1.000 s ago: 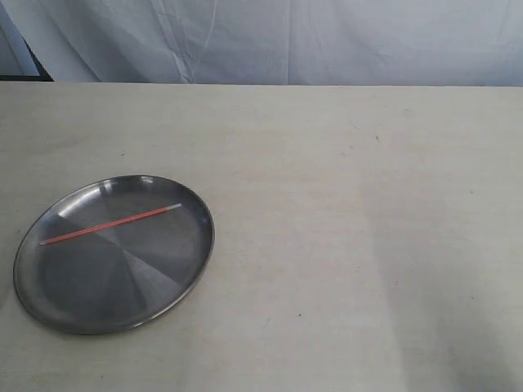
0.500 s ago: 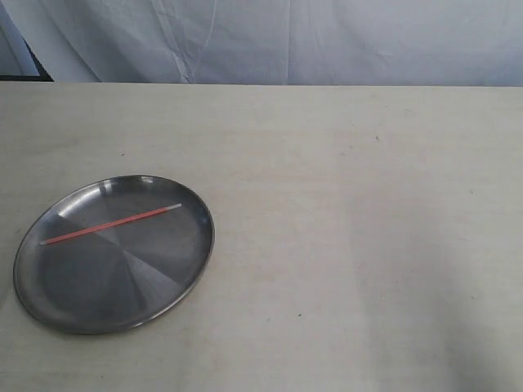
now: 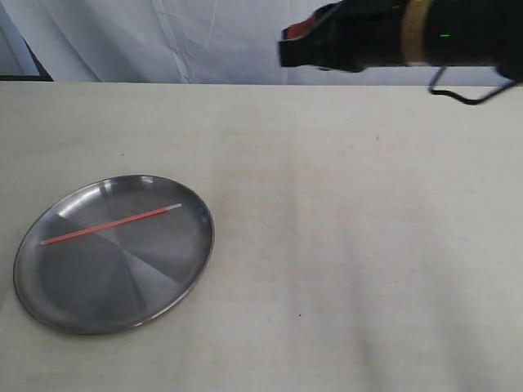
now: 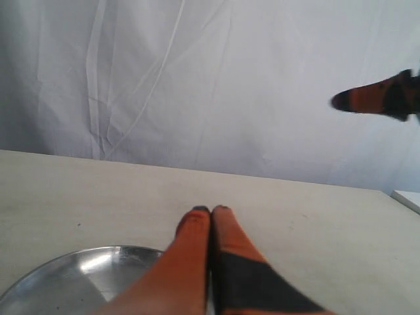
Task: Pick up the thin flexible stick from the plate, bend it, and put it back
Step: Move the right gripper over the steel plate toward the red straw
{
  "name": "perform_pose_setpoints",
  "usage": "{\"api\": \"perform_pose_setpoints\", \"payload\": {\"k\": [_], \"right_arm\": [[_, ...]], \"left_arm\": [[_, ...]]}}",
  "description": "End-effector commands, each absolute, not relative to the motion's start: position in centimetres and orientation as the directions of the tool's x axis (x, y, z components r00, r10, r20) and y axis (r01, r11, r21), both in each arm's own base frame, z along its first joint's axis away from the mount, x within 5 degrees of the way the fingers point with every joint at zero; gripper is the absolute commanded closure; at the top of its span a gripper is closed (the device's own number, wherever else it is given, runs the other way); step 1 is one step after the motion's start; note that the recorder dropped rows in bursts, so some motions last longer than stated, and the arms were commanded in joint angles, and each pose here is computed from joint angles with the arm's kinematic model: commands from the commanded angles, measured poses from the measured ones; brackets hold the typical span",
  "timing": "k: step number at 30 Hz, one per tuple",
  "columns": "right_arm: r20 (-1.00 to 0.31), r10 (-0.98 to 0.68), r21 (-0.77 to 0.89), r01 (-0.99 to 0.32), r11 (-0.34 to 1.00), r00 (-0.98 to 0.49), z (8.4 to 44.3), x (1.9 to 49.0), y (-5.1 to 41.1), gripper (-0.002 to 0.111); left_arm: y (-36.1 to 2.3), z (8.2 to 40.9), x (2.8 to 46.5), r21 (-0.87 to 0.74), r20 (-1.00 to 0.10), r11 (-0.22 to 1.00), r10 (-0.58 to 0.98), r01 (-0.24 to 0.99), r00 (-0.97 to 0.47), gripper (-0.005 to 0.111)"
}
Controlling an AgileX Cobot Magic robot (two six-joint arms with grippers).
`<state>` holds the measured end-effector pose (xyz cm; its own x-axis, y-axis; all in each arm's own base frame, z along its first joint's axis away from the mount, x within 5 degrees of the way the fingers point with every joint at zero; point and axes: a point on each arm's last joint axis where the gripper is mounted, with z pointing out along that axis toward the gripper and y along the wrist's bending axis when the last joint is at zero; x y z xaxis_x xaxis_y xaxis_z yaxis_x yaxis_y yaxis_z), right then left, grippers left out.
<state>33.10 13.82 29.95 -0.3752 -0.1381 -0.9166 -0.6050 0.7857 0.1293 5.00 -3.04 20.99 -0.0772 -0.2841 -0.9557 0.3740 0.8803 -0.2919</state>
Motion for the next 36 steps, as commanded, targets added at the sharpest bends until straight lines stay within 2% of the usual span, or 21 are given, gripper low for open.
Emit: {"api": "perform_pose_setpoints", "payload": {"k": [1, 3, 4, 7, 9, 12, 16, 21, 27, 31, 36], "right_arm": [[-0.907, -0.296, -0.036, -0.645, 0.764, -0.3, 27.4, 37.4, 18.9, 0.109], [-0.874, -0.429, -0.251, -0.547, 0.799, -0.226, 26.2, 38.8, 19.8, 0.109], [-0.832, -0.514, -0.382, -0.457, 0.803, -0.207, 25.6, 39.3, 20.0, 0.109], [-0.684, -0.694, -0.654, -0.233, 0.72, -0.226, 24.1, 40.3, 20.6, 0.109], [-0.607, -0.761, -0.712, -0.271, 0.648, -0.228, 23.5, 40.5, 21.4, 0.109], [-0.627, -0.742, -0.585, -0.484, 0.651, -0.239, 23.1, 40.0, 23.1, 0.109], [-0.603, -0.758, -0.491, -0.634, 0.598, -0.247, 24.2, 39.5, 24.3, 0.109], [-0.488, -0.847, -0.28, -0.881, 0.38, -0.211, 25.7, 37.9, 25.7, 0.109], [-0.619, -0.673, -0.122, -0.797, 0.591, -0.405, 26.3, 38.0, 27.6, 0.109], [-0.59, -0.695, -0.102, -0.816, 0.569, -0.411, 25.0, 37.4, 29.1, 0.109], [-0.469, -0.784, -0.117, -0.852, 0.511, -0.406, 22.4, 36.9, 29.4, 0.109]], "left_arm": [[-3.0, 20.9, 5.0, -0.291, -0.956, 0.882, -0.284, 0.37, -0.075, 0.107], [-3.0, 20.9, 5.0, -0.291, -0.956, 0.882, -0.284, 0.37, -0.075, 0.107], [-3.0, 20.9, 5.0, -0.291, -0.956, 0.882, -0.284, 0.37, -0.075, 0.107], [-3.0, 20.9, 5.0, -0.291, -0.956, 0.882, -0.284, 0.37, -0.075, 0.107], [-3.0, 20.9, 5.0, -0.291, -0.956, 0.882, -0.284, 0.37, -0.075, 0.107], [-3.0, 20.9, 5.0, -0.291, -0.956, 0.882, -0.284, 0.37, -0.075, 0.107], [-3.0, 20.9, 5.0, -0.291, -0.956, 0.882, -0.284, 0.37, -0.075, 0.107], [-3.0, 20.9, 5.0, -0.291, -0.956, 0.882, -0.284, 0.37, -0.075, 0.107], [-3.0, 20.9, 5.0, -0.291, -0.956, 0.882, -0.284, 0.37, -0.075, 0.107], [-3.0, 20.9, 5.0, -0.291, -0.956, 0.882, -0.284, 0.37, -0.075, 0.107], [-3.0, 20.9, 5.0, -0.291, -0.956, 0.882, -0.284, 0.37, -0.075, 0.107]]}}
